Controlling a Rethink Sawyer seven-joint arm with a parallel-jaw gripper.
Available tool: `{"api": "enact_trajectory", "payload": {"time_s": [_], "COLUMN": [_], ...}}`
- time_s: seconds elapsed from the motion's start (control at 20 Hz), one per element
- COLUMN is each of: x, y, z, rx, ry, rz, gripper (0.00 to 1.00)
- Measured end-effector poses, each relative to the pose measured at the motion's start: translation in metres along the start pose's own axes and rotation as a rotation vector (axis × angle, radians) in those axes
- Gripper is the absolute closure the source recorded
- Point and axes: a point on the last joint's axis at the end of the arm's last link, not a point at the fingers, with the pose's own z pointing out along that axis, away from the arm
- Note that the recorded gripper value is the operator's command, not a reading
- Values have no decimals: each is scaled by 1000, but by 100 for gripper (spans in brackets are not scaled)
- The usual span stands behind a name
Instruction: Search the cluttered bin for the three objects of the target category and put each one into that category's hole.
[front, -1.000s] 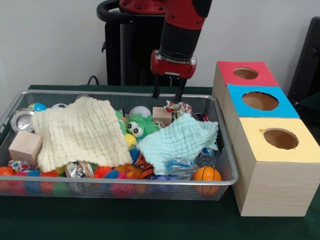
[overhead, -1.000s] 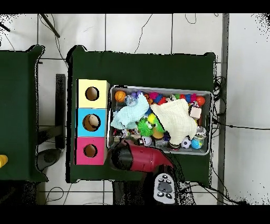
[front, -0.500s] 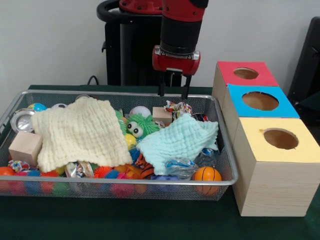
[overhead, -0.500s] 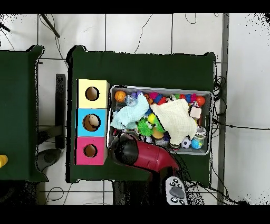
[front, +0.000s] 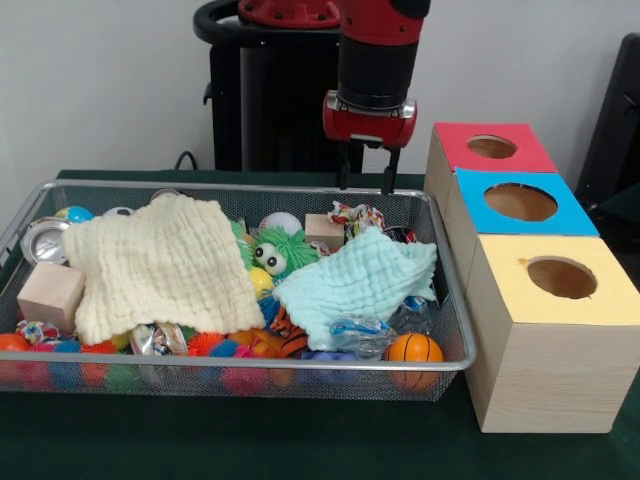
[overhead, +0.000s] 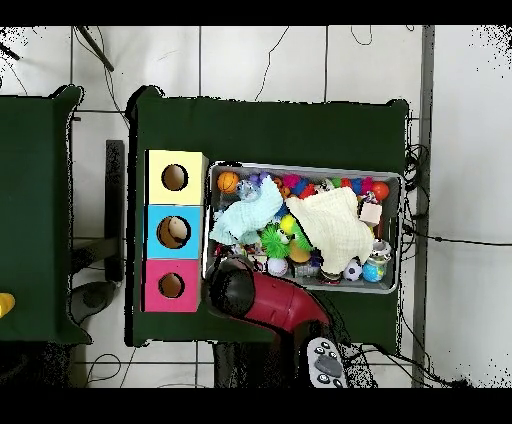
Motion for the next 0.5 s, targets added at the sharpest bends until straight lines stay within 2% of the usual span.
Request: {"api": "enact_trajectory", "payload": {"time_s": [0.15,0.5], "x": [12,25], "y": [6,10], "z": [11,33], "rx": [3,15], "ry": [-6,-47], "rz": [-7,-17], "gripper": [0,0]}}
